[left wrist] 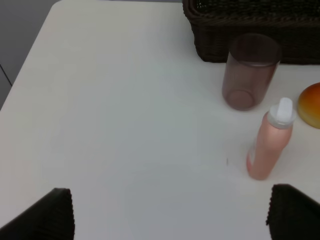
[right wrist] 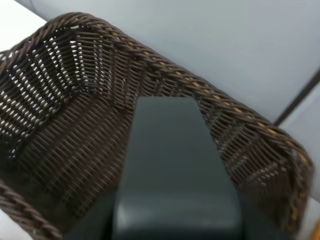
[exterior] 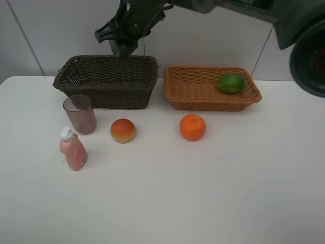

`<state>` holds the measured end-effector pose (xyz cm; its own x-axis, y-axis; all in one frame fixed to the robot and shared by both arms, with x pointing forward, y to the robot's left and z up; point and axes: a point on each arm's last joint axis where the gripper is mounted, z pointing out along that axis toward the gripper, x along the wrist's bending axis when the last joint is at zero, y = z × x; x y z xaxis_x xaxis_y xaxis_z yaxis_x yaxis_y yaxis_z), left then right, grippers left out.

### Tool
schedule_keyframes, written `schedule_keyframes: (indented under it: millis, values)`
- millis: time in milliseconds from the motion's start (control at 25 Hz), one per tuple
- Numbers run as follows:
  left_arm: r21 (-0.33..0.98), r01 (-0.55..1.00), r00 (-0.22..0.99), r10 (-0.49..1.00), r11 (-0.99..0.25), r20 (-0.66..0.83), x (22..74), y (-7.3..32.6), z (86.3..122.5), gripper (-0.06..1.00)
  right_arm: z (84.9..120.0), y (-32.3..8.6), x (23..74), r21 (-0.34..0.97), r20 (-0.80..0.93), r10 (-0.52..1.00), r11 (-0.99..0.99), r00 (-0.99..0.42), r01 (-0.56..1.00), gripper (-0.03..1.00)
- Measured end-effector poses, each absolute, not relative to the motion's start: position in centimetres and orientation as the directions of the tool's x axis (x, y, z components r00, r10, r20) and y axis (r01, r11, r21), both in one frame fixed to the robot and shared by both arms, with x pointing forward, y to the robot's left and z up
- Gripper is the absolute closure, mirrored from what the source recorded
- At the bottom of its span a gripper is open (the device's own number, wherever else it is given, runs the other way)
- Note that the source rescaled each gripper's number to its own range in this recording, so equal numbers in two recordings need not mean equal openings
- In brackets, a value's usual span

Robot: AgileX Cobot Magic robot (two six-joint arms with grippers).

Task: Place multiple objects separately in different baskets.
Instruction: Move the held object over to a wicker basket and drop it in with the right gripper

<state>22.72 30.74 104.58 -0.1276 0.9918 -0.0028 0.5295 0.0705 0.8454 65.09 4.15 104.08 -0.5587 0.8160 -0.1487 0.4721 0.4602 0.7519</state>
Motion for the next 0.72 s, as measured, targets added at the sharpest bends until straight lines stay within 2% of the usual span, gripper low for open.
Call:
schedule_keyframes:
  millis: [440, 720]
  values:
    - [0.845, 0.530, -0.128, 0.992, 0.070, -0.003, 22.7, 30.7, 104.6, -0.06, 98.8, 4.7, 68.1, 0.808, -0.132, 0.810, 0.422, -0.571, 0.412, 0.96]
    - [0.845, 0.530, -0.128, 0.992, 0.070, -0.003, 22.7, 30.7, 104.6, -0.06, 96.2, 4.9, 68.5, 0.786, -0.133, 0.807, 0.440, -0.576, 0.435, 0.96]
